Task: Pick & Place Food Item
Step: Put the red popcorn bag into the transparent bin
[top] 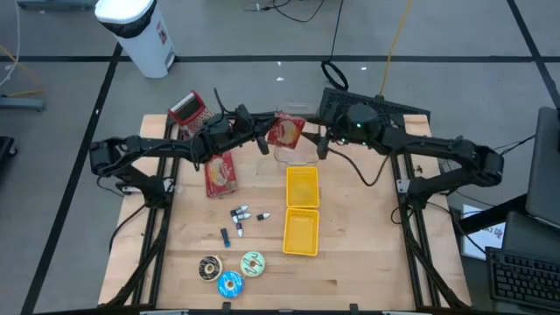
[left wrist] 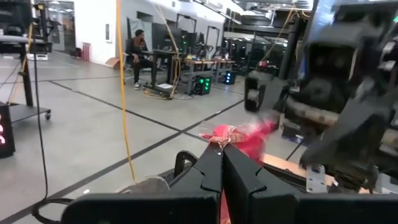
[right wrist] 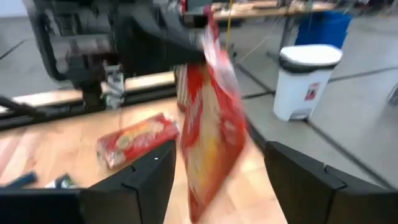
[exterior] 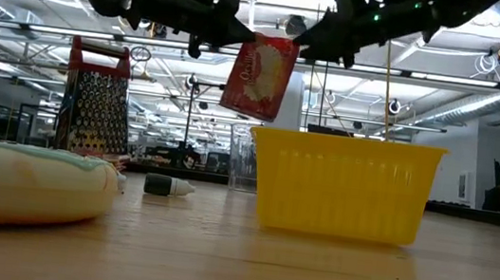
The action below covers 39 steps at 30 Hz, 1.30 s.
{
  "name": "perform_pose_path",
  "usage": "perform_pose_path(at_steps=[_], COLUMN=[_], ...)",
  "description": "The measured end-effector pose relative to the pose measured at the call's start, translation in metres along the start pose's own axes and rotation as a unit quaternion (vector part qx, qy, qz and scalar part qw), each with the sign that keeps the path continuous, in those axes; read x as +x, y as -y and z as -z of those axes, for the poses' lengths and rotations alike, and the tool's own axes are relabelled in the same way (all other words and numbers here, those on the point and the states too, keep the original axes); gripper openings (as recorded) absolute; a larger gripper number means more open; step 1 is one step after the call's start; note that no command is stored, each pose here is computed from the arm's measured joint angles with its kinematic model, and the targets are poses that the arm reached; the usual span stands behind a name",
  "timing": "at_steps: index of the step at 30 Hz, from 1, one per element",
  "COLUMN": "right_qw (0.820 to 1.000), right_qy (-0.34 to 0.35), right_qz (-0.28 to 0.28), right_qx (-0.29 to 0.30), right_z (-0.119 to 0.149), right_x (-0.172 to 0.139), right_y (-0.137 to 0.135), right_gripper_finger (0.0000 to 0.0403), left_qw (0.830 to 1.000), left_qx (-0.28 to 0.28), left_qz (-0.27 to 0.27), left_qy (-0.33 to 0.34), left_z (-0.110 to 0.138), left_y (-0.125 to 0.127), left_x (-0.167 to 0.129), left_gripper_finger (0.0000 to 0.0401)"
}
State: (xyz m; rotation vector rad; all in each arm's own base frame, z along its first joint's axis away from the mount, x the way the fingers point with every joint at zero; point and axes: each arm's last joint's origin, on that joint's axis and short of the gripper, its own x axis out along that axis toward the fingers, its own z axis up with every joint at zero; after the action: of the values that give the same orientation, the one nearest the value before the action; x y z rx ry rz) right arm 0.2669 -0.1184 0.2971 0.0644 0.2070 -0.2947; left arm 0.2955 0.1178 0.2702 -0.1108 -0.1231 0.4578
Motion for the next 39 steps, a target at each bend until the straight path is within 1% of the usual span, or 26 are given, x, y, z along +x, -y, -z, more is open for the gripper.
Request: perform_pose_path(at_steps=[3,5,11,14,19,20,23,27,32,35,37,39], right_qw=[1.000,0.999,0.999,0.999,0.999,0.999,0.999,0.998,0.998,0.999,1.000,0.999], right_qy=[0.008,0.023,0.041,0.041,0.035,0.035,0.035,0.035,0.026,0.010,-0.011,-0.031], right_qz=[-0.019,-0.019,-0.017,-0.017,-0.020,-0.025,-0.027,-0.023,0.008,0.026,0.006,-0.032], right_qx=[0.018,0.020,0.017,0.012,-0.013,-0.021,-0.030,-0.051,-0.049,-0.041,-0.027,-0.008], right_z=[0.003,0.002,0.002,0.002,0.003,0.004,0.004,0.003,0.002,0.005,0.009,0.015], right_x=[0.007,0.012,0.017,0.017,0.018,0.018,0.018,0.016,0.008,0.004,0.000,0.000], right_y=[0.004,0.006,0.008,0.007,0.007,0.007,0.007,0.009,0.026,0.039,0.048,0.055], right_gripper_finger=[0.0227,0.0218,0.0171,0.0129,0.0024,0.0013,0.0007,0.0003,0.0001,0.0001,0.0001,0.0001], left_qw=[1.000,1.000,1.000,1.000,1.000,1.000,1.000,0.999,0.999,0.999,0.998,0.998], left_qx=[-0.001,-0.005,-0.008,-0.007,-0.006,-0.005,-0.008,-0.007,0.023,0.041,0.054,0.065], left_qz=[0.000,0.002,0.012,0.017,0.018,0.019,0.027,0.033,0.029,0.005,-0.011,-0.024], left_qy=[0.000,-0.001,-0.004,-0.004,-0.004,-0.004,-0.005,-0.005,0.020,0.022,0.019,0.008], left_z=[0.000,0.000,0.001,0.001,0.002,0.002,0.002,0.000,-0.020,-0.032,-0.039,-0.044], left_y=[0.001,0.001,0.006,0.009,0.010,0.010,0.010,0.010,0.007,0.004,0.003,0.002], left_x=[0.000,0.000,-0.001,-0.001,-0.001,-0.001,-0.001,-0.003,-0.012,-0.022,-0.028,-0.035], left_gripper_finger=[0.0000,0.0000,0.0000,0.0000,0.0000,0.0001,0.0012,0.0037,0.0089,0.0127,0.0150,0.0169])
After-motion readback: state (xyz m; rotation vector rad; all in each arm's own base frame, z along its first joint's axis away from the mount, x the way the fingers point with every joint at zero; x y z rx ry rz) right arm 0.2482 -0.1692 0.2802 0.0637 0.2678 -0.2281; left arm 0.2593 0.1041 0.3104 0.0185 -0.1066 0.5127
